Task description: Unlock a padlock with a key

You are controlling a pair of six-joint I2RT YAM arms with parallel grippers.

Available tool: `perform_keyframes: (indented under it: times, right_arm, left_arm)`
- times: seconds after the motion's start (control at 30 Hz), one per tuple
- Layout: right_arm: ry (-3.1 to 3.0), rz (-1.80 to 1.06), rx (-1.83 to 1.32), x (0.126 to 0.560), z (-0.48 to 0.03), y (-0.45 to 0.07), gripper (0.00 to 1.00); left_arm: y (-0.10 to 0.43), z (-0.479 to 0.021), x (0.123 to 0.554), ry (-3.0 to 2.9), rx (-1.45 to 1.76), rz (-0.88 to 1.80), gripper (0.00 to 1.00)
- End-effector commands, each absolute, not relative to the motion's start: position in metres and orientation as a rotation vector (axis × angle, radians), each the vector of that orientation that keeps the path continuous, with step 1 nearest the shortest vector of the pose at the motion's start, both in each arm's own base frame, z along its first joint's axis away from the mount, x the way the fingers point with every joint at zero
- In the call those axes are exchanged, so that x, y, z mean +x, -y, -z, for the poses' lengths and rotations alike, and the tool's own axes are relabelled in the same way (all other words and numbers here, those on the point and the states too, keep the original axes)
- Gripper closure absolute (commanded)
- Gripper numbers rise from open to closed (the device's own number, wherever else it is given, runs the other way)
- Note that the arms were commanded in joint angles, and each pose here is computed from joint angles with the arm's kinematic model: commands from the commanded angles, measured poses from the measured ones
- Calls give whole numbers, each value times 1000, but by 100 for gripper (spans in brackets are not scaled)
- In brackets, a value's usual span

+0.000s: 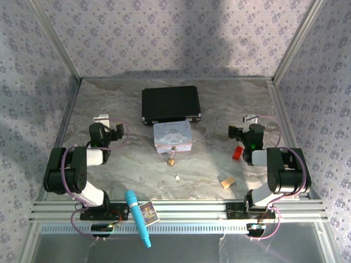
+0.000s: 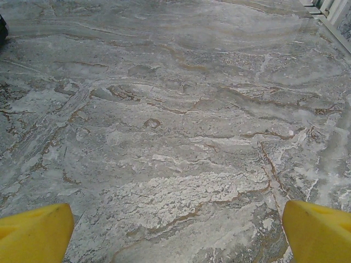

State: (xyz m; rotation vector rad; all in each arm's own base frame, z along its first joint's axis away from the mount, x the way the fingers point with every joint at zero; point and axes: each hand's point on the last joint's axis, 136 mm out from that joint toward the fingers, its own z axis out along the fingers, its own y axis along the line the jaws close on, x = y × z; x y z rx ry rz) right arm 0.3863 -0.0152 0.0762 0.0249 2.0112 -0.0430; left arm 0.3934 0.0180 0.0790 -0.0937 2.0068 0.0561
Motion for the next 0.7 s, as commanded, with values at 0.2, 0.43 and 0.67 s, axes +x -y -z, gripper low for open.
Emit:
perform_keyframes:
  times: [0.2,0.43,0.67]
  right_arm:
    - [-1991,46,14,392,-83,17,1]
    - [-1991,48,15,392,-83,17,1]
    - [-1986,48,15,392,-84,17,1]
  left_arm:
    - [-14,-88,398,-1965,-75,-45,0]
    - [-14,-89,398,-1964,-71,-46,0]
    - [-14,-89,398,-1961,-74,-45,0]
